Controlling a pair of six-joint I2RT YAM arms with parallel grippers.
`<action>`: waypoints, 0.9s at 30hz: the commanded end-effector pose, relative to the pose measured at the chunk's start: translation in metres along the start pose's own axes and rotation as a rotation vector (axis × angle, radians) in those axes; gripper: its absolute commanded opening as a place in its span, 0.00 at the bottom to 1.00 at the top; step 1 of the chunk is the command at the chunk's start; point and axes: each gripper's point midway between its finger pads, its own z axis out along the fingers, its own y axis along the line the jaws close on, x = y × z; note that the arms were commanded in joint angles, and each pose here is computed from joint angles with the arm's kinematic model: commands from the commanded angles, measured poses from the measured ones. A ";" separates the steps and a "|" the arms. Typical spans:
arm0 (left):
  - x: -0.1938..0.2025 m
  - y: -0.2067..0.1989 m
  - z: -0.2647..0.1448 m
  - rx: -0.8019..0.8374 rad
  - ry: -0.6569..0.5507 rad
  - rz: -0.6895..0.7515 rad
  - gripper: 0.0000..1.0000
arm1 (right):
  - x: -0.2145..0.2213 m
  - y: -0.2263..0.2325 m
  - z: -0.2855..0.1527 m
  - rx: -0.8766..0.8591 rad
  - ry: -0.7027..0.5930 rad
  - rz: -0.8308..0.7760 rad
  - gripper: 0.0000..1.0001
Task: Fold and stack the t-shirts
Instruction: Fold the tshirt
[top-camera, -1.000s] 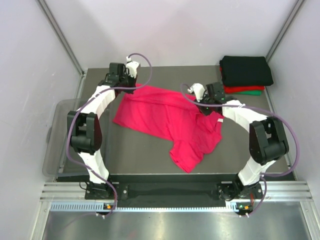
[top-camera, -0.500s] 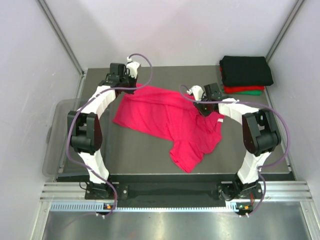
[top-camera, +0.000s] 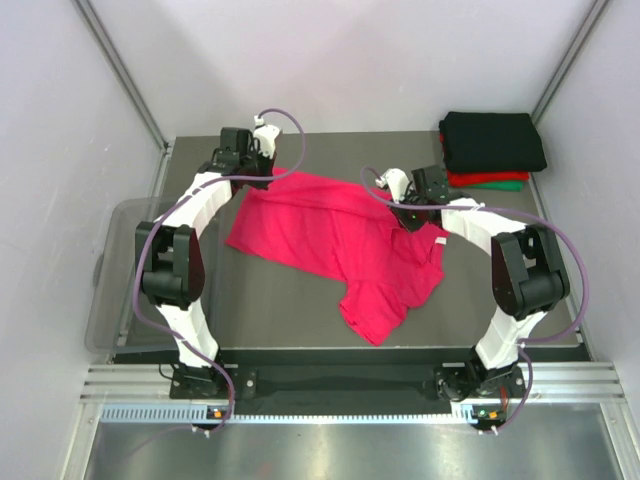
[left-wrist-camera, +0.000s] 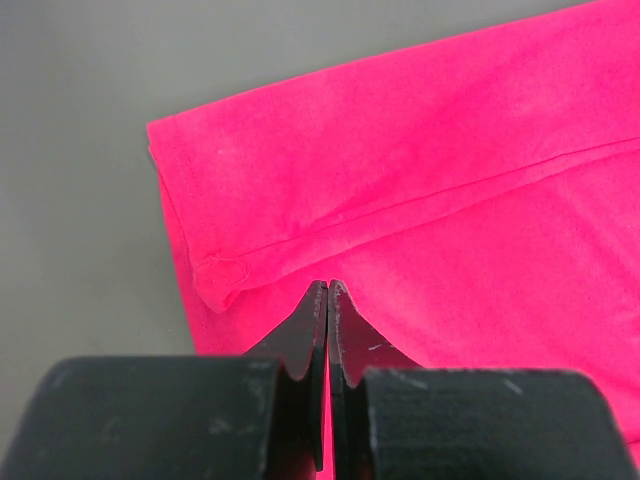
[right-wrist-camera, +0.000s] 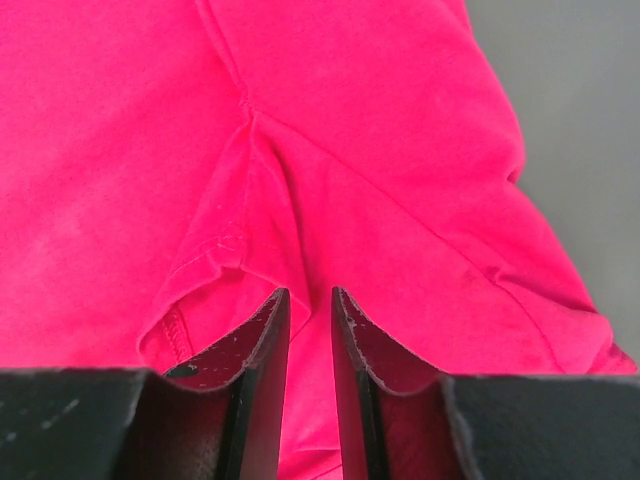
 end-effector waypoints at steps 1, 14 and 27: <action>-0.028 -0.003 -0.015 -0.004 -0.094 0.025 0.00 | -0.008 0.002 -0.006 -0.012 -0.039 -0.006 0.24; -0.026 -0.001 -0.012 -0.009 -0.088 0.026 0.00 | 0.004 0.005 0.014 -0.048 0.010 -0.005 0.25; -0.024 -0.002 -0.013 -0.010 -0.086 0.026 0.00 | -0.003 0.010 0.007 -0.046 -0.018 -0.018 0.00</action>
